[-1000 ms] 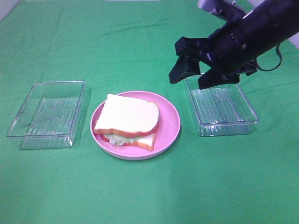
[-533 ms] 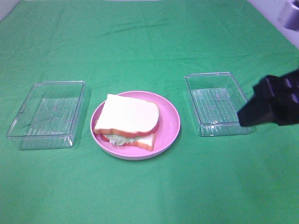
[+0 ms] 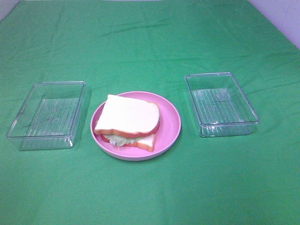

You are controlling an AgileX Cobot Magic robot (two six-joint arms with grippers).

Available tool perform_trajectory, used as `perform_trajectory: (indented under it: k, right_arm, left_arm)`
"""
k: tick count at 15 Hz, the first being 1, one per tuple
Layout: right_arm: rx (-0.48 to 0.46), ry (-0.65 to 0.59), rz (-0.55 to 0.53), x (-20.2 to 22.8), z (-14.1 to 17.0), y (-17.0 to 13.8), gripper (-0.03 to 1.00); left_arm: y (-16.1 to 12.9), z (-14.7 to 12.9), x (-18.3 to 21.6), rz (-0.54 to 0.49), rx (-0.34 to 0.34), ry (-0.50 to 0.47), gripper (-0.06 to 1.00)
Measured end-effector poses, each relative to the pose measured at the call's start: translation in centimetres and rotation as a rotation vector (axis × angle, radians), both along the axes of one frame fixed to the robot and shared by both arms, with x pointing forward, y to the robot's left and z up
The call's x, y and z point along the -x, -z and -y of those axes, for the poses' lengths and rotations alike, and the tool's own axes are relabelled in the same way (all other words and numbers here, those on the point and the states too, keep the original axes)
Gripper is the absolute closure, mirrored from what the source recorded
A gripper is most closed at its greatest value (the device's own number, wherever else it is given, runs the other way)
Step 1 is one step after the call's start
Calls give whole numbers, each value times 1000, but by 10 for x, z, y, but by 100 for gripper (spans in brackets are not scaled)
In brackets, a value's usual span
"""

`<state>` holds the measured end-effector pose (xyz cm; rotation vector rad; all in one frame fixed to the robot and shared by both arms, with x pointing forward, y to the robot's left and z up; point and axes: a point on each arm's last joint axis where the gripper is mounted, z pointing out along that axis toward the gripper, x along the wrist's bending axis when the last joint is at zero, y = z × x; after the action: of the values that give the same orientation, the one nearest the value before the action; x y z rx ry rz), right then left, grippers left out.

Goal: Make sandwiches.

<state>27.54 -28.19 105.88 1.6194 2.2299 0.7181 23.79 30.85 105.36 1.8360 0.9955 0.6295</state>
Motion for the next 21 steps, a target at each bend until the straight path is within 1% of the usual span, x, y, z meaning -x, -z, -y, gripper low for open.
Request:
perform_trajectory:
  k: [1,2,4,6,9,13,15,21]
  right_arm:
    - [12,3,54,11,7,-1,29]
    - [6,-25,167,29,15,-3,29]
    - [-9,-50,266,45,20,0,29]
    - [-17,-59,291,50,22,8,29]
    - [-42,-74,350,57,23,10,29]
    - [-48,-103,372,55,20,10,29]
    - [-73,-132,396,52,16,11,29]
    - [-83,-132,408,50,15,14,29]
  left_arm:
    - [0,0,0,0,-1,0,12]
    - [0,0,0,4,-6,8,12]
    - [0,0,0,5,-9,9,12]
    - [0,1,0,4,-7,15,12]
    - [0,4,3,5,-10,66,12]
    - [0,5,3,8,-14,76,12]
    - [0,5,3,8,-14,76,12]
    - [0,5,3,7,-13,73,12]
